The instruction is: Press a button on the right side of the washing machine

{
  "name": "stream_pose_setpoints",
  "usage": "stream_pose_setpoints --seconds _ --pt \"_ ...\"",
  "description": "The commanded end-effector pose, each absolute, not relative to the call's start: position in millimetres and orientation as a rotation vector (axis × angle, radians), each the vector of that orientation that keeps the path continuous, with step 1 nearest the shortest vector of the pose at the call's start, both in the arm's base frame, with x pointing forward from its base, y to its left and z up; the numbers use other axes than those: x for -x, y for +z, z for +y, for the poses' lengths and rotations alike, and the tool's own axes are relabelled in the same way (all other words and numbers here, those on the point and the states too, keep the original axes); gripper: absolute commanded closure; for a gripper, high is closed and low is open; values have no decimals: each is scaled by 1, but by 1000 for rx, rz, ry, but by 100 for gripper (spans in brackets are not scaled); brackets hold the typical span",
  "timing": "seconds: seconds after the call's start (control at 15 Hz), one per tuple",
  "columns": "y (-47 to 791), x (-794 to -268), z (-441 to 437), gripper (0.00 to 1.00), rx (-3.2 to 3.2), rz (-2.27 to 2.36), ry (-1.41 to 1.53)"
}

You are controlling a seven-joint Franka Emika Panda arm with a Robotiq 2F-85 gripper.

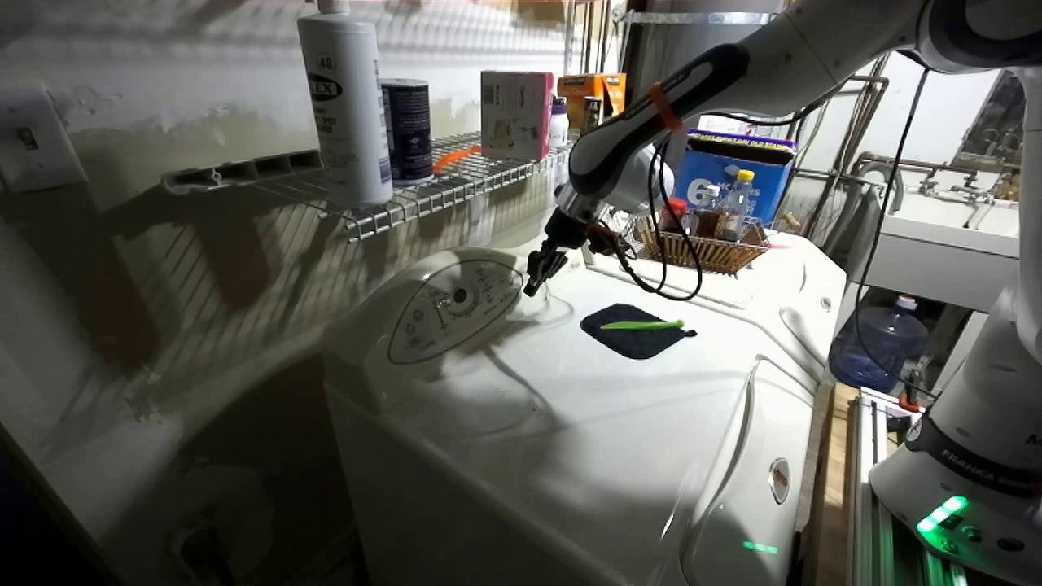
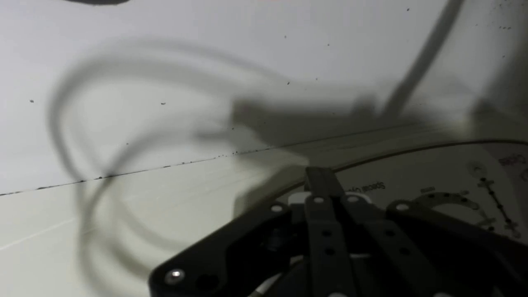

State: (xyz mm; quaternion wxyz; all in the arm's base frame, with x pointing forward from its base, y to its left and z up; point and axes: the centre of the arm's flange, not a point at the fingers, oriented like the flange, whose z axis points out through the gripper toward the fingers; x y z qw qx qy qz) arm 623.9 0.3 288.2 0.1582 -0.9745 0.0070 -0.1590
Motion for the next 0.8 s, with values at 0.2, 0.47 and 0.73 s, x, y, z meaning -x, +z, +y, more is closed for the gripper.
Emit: stream_pose_setpoints --seconds 0.2,0.47,0.73 --pt "273 -649 -1 100 2755 135 -447" --pt "270 -656 1 100 2748 230 -446" --pt "268 -662 -2 100 2734 351 -438"
